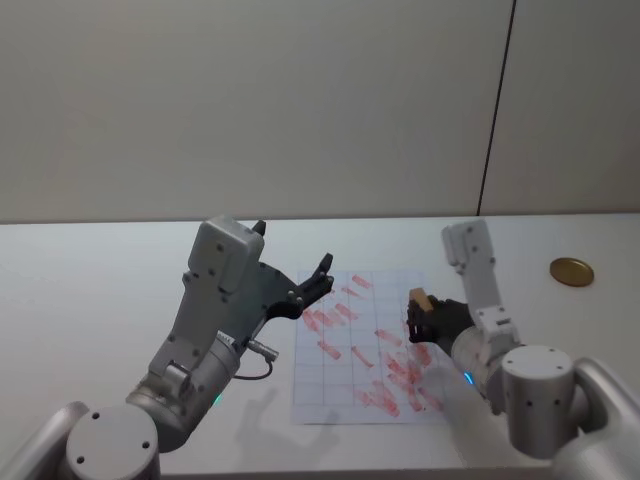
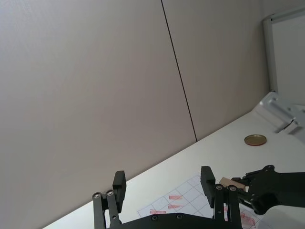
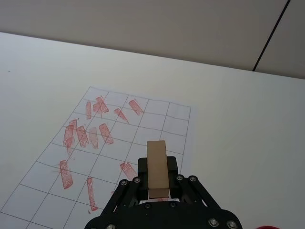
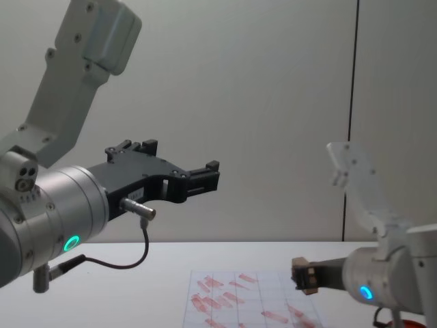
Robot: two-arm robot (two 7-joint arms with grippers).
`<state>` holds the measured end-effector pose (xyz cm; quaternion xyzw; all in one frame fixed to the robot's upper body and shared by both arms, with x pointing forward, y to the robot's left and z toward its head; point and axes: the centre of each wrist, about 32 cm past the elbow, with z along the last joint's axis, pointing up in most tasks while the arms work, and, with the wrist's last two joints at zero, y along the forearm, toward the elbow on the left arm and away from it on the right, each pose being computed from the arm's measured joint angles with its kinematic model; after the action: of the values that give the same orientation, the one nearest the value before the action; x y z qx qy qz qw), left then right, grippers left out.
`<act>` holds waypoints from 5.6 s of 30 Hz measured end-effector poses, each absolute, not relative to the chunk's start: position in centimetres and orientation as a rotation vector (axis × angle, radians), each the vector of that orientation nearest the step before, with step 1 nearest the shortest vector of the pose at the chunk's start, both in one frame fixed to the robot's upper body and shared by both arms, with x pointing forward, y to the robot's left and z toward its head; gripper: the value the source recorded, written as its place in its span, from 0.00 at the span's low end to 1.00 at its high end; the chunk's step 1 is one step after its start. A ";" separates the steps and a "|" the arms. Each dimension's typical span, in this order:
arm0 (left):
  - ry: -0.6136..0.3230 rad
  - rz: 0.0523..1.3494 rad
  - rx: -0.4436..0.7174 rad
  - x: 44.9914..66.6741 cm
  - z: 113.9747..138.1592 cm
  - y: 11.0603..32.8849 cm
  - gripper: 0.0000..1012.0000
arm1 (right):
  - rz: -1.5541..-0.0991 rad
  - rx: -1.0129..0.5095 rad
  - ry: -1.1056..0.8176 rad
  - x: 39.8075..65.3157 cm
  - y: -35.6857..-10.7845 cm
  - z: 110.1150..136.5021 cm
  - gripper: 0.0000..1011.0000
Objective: Use the one hand to pick up the stamp and affix it onto the A4 paper.
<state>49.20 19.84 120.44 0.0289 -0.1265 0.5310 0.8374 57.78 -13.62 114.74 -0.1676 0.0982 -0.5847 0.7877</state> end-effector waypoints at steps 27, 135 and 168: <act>-0.268 1.124 0.061 49.2 120.4 19.8 0.98 | -1.191 -0.498 0.275 60.7 -10.0 112.4 0.22; -0.268 1.124 0.061 49.2 120.4 19.8 0.98 | -1.474 -0.471 0.364 56.8 -19.6 115.9 0.21; -0.268 1.124 0.061 49.2 120.4 19.8 0.98 | -1.473 -0.528 0.400 56.2 -20.7 113.9 0.64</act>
<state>49.20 19.84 120.44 0.0289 -0.1265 0.5310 0.8374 56.24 -20.67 113.86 -0.2363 0.1788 -0.6591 0.6912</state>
